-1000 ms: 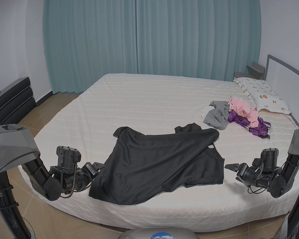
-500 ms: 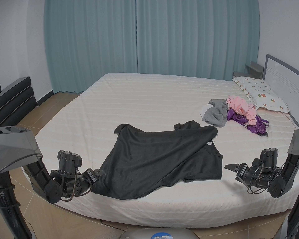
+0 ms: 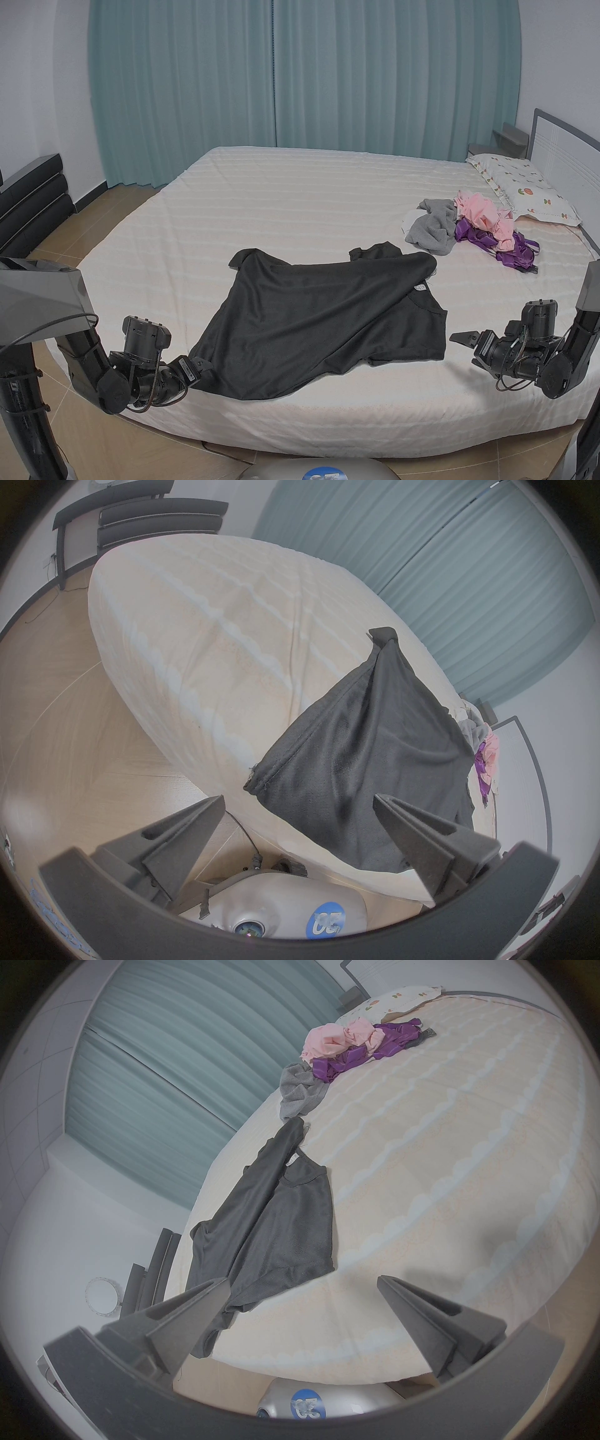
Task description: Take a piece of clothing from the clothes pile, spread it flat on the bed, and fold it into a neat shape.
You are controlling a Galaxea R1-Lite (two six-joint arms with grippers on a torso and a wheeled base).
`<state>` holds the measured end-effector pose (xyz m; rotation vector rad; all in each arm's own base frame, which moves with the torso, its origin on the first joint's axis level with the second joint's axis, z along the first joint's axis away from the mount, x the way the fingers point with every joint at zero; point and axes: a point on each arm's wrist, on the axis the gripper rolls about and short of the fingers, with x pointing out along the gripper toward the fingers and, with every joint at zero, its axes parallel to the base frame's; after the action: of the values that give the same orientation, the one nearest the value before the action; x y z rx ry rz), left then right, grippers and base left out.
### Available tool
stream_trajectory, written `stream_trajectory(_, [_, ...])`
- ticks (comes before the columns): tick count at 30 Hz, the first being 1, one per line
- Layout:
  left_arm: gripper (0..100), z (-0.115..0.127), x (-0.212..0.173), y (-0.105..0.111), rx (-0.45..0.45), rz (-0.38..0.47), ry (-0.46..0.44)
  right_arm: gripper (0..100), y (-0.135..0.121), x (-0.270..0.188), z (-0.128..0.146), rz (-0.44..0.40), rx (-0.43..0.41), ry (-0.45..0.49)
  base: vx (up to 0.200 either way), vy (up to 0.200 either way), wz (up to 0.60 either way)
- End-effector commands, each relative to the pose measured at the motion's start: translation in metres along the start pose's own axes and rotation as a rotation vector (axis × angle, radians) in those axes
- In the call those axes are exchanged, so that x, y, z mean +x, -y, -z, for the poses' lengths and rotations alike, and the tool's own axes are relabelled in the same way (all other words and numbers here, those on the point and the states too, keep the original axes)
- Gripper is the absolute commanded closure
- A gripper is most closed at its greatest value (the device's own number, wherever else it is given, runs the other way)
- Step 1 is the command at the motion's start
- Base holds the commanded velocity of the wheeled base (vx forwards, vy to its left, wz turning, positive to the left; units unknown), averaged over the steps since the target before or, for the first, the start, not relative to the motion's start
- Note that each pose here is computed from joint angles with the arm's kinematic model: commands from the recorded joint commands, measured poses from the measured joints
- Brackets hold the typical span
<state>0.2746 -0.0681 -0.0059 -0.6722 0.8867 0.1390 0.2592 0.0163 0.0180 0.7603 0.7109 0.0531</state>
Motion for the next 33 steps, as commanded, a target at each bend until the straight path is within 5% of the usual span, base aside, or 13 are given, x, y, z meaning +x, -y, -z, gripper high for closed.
stream_trajectory(1, [0,0.002,0.006,-0.002,0.000,-0.014,-0.014,0,0.001,0.002,0.001,0.003,0.001,-0.007,0.000,0.000,0.00])
stream_trajectory(13, [0,0.002,0.022,-0.004,-0.004,-0.024,-0.019,0,0.000,0.002,0.004,0.001,-0.004,-0.017,0.000,0.000,0.00])
stream_trajectory(14, [100,0.001,0.023,-0.004,-0.005,-0.024,-0.019,0,-0.001,0.002,0.004,-0.001,-0.005,-0.019,0.000,0.000,0.00])
stream_trajectory(33, [100,-0.011,-0.007,0.012,0.003,0.027,0.087,0,-0.012,0.009,0.020,-0.028,-0.043,-0.079,0.000,0.000,0.00])
